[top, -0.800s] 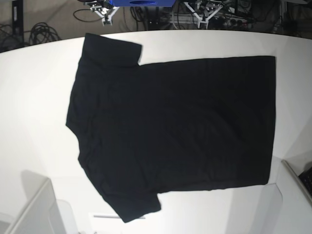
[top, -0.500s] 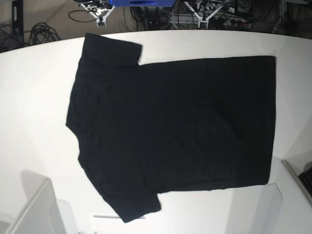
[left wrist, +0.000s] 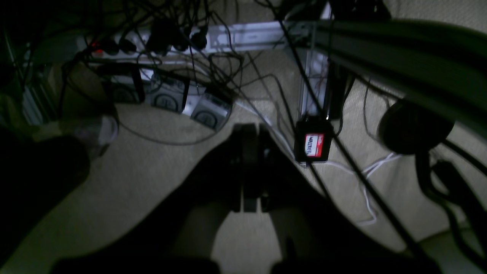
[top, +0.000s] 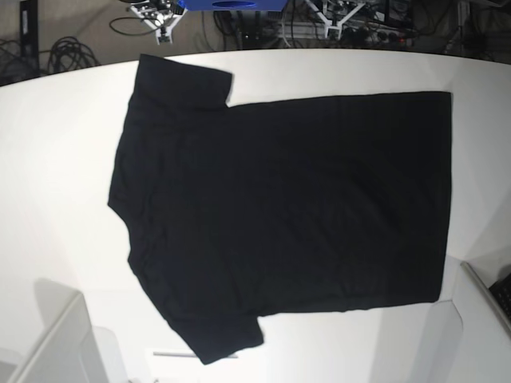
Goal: Fold the T-shirt properly
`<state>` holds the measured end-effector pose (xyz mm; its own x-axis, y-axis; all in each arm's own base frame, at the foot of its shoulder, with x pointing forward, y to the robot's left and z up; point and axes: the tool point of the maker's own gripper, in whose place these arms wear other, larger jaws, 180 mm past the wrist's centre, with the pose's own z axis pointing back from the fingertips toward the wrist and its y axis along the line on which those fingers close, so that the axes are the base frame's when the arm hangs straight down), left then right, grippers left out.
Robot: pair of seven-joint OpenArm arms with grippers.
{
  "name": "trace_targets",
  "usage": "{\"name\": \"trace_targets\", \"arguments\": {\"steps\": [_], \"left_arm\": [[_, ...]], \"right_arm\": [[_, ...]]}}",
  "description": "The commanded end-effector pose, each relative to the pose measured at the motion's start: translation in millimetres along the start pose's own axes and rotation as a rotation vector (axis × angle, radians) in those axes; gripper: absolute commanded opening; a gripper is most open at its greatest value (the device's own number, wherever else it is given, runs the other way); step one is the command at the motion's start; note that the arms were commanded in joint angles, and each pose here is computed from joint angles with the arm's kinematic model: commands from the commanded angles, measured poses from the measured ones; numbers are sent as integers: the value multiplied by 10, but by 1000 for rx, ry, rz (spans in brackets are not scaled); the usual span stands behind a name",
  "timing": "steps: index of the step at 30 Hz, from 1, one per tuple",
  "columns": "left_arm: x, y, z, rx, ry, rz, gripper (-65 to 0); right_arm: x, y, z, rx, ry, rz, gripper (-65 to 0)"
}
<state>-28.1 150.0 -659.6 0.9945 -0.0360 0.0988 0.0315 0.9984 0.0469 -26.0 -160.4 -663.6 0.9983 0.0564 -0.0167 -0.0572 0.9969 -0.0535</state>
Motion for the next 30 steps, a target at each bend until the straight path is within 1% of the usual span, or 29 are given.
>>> {"name": "trace_targets", "arguments": {"steps": [1,5,9,11,15,17,21,26,27,30], "left_arm": [[-34,18,7,5,0,-5,-650],[-158,14,31,4,14,-6,-650],[-264,-4,53,-1,26,-17,-650],[-267,-14,76,-4,-5,-28,-650],[-375,-26,206,-9,-92,-35,-650],[-427,102,275,8,-122,-49,-650],[-561,283,433,29,-162,-65,-650],[-610,424,691,44,-247,-88,-650],[-592,448,748,45,-265,-96,-650],[-563,451,932,40,-312,-109,-650]], "right_arm": [[-38,-102,2,-17,4,4,-650],[-79,-131,4,-22,12,5,-650],[-224,-122,11,-20,29,6,-650],[-317,-117,18,-19,41,7,-650],[-377,-115,53,-20,6,11,-650],[-414,-171,95,-30,-22,9,-650],[-555,-173,195,-32,-54,14,-650],[-707,-158,342,-32,-89,23,-650],[-712,-182,373,-37,-99,14,-650],[-730,-362,473,-83,-110,-60,-650]]}}
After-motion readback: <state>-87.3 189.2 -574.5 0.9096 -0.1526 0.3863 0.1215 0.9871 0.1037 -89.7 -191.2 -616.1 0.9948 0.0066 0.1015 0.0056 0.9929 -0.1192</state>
